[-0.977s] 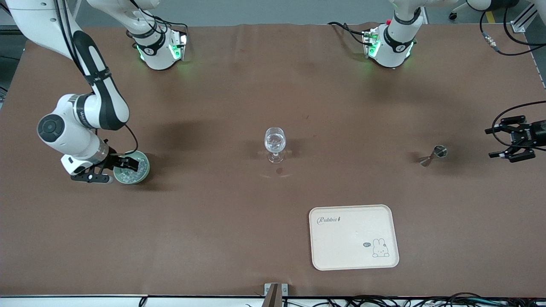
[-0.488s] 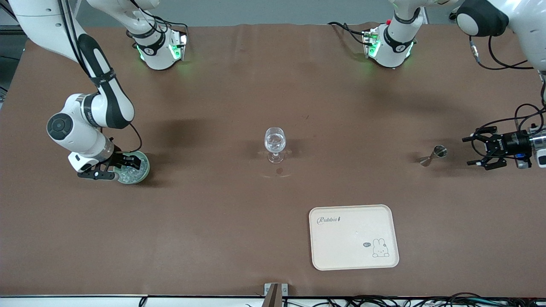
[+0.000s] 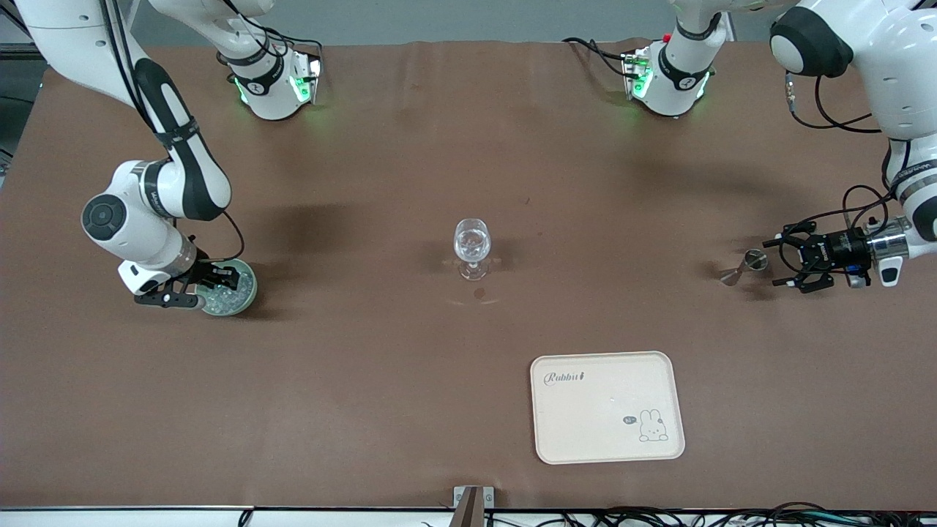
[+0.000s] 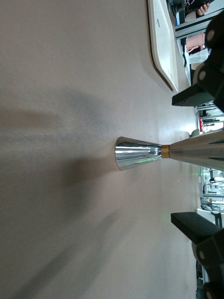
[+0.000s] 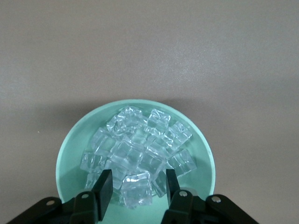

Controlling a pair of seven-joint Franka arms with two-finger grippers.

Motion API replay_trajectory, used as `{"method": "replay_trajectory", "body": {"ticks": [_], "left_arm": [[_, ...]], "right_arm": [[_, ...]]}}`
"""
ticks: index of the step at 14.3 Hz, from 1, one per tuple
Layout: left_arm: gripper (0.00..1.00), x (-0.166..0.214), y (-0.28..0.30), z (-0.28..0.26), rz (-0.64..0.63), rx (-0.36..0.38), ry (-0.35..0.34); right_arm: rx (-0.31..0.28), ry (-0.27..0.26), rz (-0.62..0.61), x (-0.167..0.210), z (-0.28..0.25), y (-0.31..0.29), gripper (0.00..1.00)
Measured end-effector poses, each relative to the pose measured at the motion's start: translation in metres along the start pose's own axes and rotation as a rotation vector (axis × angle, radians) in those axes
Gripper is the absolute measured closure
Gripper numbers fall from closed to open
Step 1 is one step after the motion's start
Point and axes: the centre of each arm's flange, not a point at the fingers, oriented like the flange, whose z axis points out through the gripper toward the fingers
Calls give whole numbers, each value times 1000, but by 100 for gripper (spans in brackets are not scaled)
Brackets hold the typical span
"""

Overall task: Pour wine and add ice with both arms
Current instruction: 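Grasp an ice cube with the right gripper while the left gripper grasps the jigger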

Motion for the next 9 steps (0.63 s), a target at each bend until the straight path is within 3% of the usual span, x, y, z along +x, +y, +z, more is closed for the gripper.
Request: {"method": "replay_trajectory", "body": {"ticks": [1, 7, 9], "left_arm": [[1, -1, 1, 4, -6, -2, -7], [4, 1, -4, 20, -55, -40, -57], [7, 1, -5, 27, -89, -55, -76]], "right_arm": [[0, -3, 0, -1, 1, 0, 53], [-1, -9, 1, -3, 4, 1, 56], [-1, -9, 0, -3, 4, 1, 66]]}}
